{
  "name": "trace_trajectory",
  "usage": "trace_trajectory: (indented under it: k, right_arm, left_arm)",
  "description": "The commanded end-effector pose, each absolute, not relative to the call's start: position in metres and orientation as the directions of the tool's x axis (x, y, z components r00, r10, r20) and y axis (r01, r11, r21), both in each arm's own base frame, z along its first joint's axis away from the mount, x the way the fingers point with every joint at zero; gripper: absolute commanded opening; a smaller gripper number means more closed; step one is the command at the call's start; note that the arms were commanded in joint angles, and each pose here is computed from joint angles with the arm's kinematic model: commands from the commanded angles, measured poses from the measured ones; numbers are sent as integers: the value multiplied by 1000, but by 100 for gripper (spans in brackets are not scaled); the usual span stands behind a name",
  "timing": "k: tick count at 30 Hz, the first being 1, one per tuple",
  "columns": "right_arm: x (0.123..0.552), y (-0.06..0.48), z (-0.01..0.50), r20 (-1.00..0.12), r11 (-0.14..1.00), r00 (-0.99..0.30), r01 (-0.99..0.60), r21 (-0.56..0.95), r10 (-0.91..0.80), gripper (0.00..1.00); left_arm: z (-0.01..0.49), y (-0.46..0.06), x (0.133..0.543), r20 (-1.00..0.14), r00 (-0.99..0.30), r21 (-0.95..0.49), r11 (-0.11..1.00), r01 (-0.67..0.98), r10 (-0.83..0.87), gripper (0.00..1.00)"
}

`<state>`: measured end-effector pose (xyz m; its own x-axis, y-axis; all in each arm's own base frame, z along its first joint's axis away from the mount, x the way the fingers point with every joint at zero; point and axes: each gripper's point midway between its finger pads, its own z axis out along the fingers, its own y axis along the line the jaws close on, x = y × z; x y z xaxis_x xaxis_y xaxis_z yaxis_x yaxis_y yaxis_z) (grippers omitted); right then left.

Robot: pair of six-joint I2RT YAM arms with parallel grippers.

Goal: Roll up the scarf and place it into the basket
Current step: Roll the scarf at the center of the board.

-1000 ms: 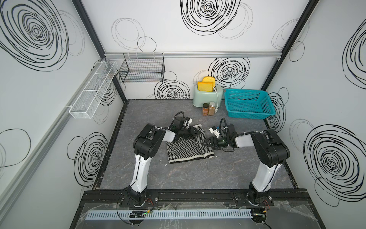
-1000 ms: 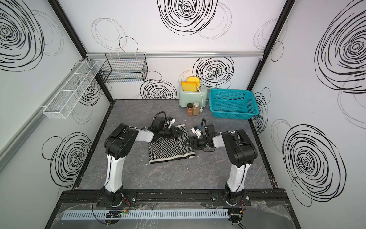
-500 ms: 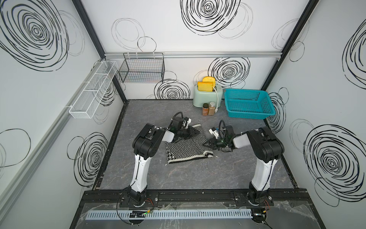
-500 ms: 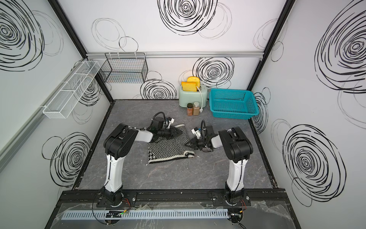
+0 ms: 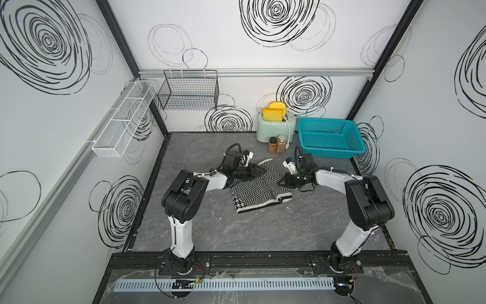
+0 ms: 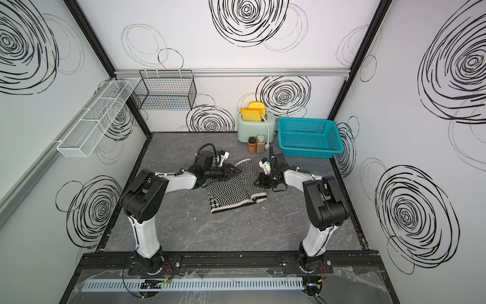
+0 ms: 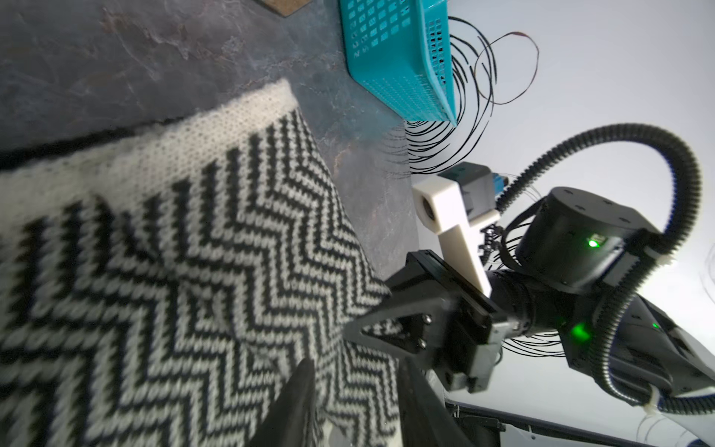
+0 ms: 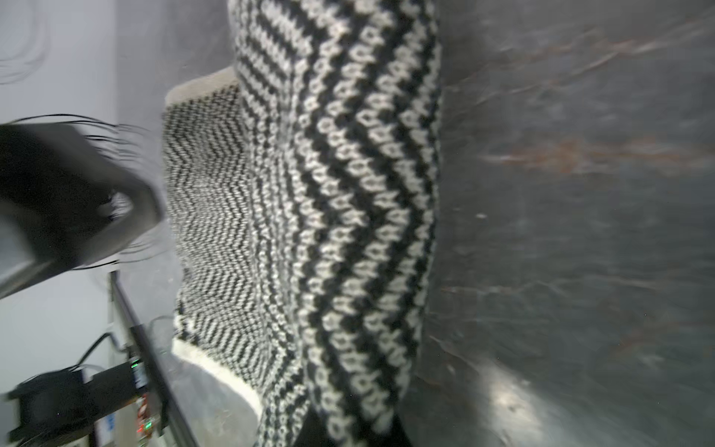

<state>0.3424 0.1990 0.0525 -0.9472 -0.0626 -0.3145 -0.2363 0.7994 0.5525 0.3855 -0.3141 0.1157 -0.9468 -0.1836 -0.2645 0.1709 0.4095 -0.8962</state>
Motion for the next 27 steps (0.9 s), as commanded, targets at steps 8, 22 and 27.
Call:
trace_trajectory:
  k: [8, 22, 27]
  right_arm:
    - [347, 167, 73, -410, 950, -866, -313, -1, -286, 0]
    - [347, 179, 93, -487, 935, -798, -321, -152, -354, 0]
    - [342, 188, 83, -485, 921, -784, -339, -189, -388, 0]
  left_arm:
    - [74, -285, 333, -215, -964, -857, 503, 112, -153, 34]
    - [35, -290, 296, -180, -977, -842, 532, 93, -113, 33]
    - [34, -307, 283, -143, -982, -860, 506, 64, -120, 32]
